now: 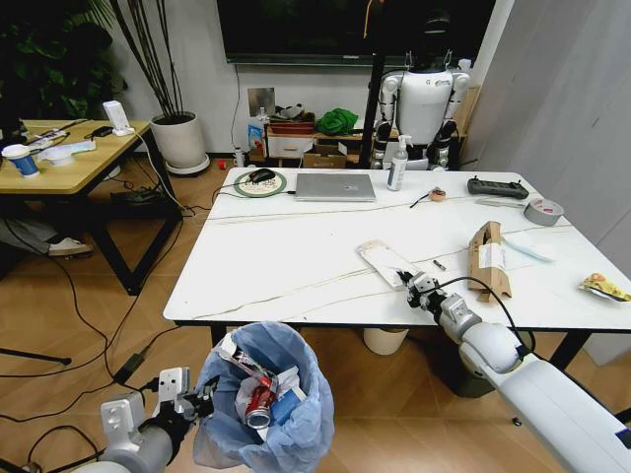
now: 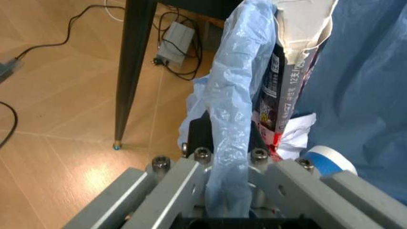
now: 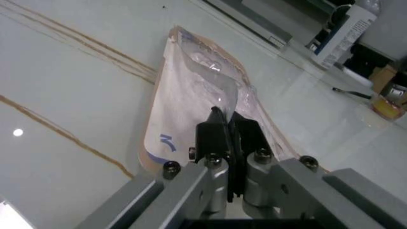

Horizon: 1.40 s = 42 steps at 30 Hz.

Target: Pick up the trash bin and place the trash from the table into it.

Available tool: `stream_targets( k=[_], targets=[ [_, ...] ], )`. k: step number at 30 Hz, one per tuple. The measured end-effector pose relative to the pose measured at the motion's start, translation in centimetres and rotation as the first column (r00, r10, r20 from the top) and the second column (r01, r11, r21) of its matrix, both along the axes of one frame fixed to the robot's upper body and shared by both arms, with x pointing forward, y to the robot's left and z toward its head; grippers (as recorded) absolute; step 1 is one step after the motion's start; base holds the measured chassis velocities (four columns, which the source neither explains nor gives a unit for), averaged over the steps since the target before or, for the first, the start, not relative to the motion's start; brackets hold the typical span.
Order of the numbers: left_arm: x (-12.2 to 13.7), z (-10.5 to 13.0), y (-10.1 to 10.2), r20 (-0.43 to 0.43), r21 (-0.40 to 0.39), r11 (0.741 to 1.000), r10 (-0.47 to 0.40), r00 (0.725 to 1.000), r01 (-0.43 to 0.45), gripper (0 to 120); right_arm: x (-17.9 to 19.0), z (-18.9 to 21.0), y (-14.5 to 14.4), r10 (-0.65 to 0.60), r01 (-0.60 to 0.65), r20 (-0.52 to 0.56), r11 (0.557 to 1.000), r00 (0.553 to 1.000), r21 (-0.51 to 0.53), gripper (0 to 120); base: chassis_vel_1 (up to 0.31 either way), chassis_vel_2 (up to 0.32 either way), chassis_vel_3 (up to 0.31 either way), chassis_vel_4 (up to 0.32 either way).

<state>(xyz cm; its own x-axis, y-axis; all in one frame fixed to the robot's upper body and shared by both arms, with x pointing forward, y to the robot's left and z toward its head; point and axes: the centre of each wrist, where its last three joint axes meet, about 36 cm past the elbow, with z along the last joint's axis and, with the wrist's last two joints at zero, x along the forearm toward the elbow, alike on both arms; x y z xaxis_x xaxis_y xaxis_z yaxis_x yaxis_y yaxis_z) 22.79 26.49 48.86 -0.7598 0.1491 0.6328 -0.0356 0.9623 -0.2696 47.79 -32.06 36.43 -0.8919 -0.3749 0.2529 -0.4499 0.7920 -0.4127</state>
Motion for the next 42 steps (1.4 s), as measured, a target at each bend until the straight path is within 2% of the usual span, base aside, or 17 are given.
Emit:
stream_targets(
  k=[4,8,12,15,20,21,23,24,25,29,31,32,33,35,38,42],
  targets=[
    [0.0,0.0,-0.1,0.000,-0.003,1.000,-0.005,1.000,0.005,0,-0.1,0.6,0.0,0.007,-0.008,0.019,1.000,1.000,0.030,0,0.000,0.000,0.000,0.000],
    [0.1,0.1,-0.3,-0.008,-0.008,0.999,-0.040,0.999,0.040,0,-0.9,3.3,-1.3,0.000,-0.009,0.071,0.992,0.998,0.128,0,0.000,0.000,0.000,0.000],
    [0.5,0.0,-0.2,-0.012,-0.009,0.998,-0.061,0.998,0.061,0,-1.9,5.3,-2.3,0.000,-0.019,0.104,0.984,0.995,0.178,0,0.000,0.000,0.000,0.000],
    [1.3,0.2,-0.2,-0.001,-0.013,0.996,-0.085,0.996,0.085,0,-3.1,7.7,-2.6,0.037,-0.077,0.174,0.970,0.984,0.231,0,0.000,0.000,0.000,0.000],
    [1.8,0.4,-0.1,0.013,-0.017,0.995,-0.096,0.995,0.096,0,-4.1,9.4,-1.9,0.087,-0.147,0.223,0.952,0.971,0.268,0,0.000,0.000,0.000,0.000],
    [2.2,0.6,-0.1,0.024,-0.022,0.995,-0.101,0.995,0.101,0,-5.5,10.7,-0.9,0.164,-0.236,0.253,0.928,0.954,0.288,0,0.000,0.000,0.000,0.000],
    [2.5,0.6,0.0,0.032,-0.023,0.995,-0.099,0.995,0.100,0,-7.0,11.7,0.3,0.259,-0.332,0.256,0.892,0.931,0.306,0,0.000,0.000,0.000,0.000],
    [2.6,0.6,-0.1,0.034,-0.025,0.995,-0.098,0.995,0.099,0,-8.0,12.5,1.4,0.319,-0.393,0.257,0.859,0.912,0.328,0,0.000,0.000,0.000,0.000],
    [2.6,0.6,-0.1,0.034,-0.025,0.995,-0.098,0.995,0.099,0,-8.0,12.5,1.4,0.319,-0.393,0.257,0.859,0.912,0.328,0,0.000,0.000,0.000,0.000],
    [2.6,0.5,-0.2,0.034,-0.034,0.995,-0.095,0.995,0.097,0,-10.0,13.6,3.2,0.424,-0.497,0.263,0.782,0.866,0.375,0,0.000,0.000,0.000,0.000],
    [2.5,0.4,-0.3,0.033,-0.041,0.995,-0.091,0.995,0.092,0,-11.2,14.0,3.7,0.492,-0.553,0.253,0.724,0.833,0.412,0,0.000,0.000,0.000,0.000],
    [2.4,0.3,-0.3,0.033,-0.046,0.995,-0.089,0.996,0.090,0,-11.9,14.2,4.0,0.538,-0.591,0.253,0.680,0.804,0.434,0,0.000,0.000,0.000,0.000],
    [2.4,0.3,-0.3,0.033,-0.046,0.995,-0.089,0.996,0.090,0,-11.9,14.2,4.0,0.538,-0.591,0.253,0.680,0.804,0.434,0,0.000,0.000,0.000,0.000],
    [2.5,0.3,-0.4,0.037,-0.051,0.995,-0.090,0.995,0.091,0,-12.7,14.6,4.4,0.597,-0.638,0.253,0.621,0.761,0.456,0,0.000,0.000,0.000,0.000],
    [2.7,0.4,-0.5,0.052,-0.062,0.993,-0.097,0.994,0.100,0,-13.3,14.5,5.3,0.639,-0.667,0.251,0.570,0.727,0.480,0,0.000,0.000,0.000,0.000],
    [2.9,0.5,-0.6,0.057,-0.068,0.991,-0.109,0.992,0.113,0,-13.9,13.3,6.1,0.661,-0.672,0.235,0.547,0.713,0.500,0,0.000,0.000,0.000,0.000]
  ],
)
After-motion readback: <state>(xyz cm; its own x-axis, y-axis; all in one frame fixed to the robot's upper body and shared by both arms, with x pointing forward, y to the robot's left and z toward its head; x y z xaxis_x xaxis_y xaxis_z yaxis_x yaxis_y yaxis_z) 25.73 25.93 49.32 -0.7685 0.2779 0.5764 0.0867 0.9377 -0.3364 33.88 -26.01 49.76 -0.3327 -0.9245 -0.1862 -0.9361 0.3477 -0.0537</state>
